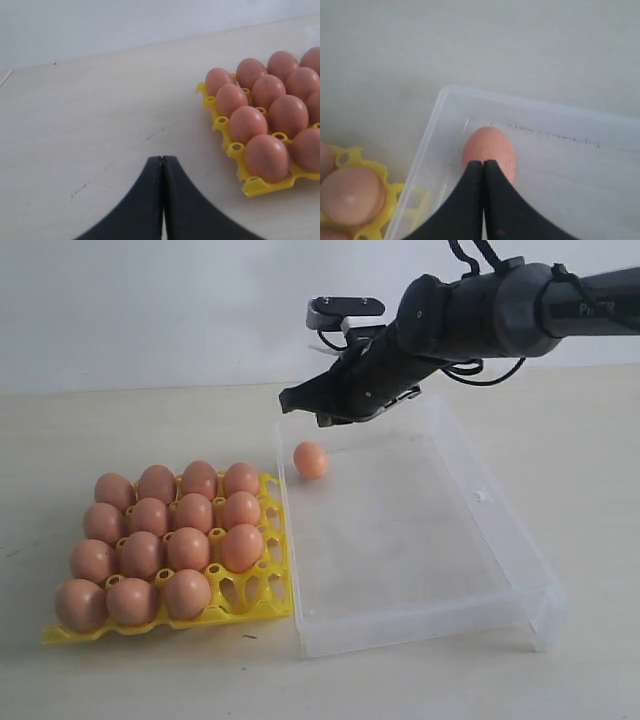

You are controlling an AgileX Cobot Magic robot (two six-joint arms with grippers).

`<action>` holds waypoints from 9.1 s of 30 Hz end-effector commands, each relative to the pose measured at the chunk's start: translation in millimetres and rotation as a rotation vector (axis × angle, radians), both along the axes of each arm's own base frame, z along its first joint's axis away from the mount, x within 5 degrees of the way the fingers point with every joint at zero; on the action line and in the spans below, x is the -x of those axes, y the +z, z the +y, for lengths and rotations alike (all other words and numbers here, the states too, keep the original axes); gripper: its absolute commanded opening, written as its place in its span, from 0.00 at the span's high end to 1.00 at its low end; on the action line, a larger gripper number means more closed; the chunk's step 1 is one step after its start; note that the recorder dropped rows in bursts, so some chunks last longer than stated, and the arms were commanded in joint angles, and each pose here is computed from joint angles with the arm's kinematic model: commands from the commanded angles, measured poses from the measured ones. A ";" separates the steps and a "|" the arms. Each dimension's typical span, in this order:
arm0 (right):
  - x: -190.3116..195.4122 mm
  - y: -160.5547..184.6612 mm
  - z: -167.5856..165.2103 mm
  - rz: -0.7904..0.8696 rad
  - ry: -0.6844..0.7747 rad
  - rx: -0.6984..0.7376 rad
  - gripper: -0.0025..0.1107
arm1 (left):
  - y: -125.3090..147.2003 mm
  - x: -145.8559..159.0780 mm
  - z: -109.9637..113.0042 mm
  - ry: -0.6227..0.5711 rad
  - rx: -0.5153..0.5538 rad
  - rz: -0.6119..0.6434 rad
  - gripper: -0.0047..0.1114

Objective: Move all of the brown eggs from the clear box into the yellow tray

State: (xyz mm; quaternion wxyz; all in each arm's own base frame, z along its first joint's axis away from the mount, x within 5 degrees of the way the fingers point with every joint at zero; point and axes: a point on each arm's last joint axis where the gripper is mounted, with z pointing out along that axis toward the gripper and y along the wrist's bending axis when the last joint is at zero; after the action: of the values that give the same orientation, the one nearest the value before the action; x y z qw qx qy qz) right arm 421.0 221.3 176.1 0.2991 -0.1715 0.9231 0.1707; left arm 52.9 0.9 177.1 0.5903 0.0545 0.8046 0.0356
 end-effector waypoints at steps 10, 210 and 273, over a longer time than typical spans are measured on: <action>2.7 5.0 -5.2 -0.112 -0.040 -0.032 0.48 | 2.2 0.2 -0.3 -0.004 0.007 -0.016 0.96; 168.2 -37.6 54.7 -0.345 0.713 0.004 0.98 | 2.2 0.2 -0.3 -0.004 0.007 -0.016 0.96; 162.9 -38.9 64.0 -0.309 0.658 -0.091 0.59 | 2.2 0.2 -0.3 -0.004 0.007 -0.016 0.96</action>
State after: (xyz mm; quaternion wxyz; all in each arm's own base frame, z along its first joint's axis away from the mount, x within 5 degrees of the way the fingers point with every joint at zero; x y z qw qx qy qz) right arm 256.2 284.2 134.3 0.3666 -0.4837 0.7497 0.2640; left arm 52.9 0.9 177.1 0.5903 0.0545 0.8046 0.0356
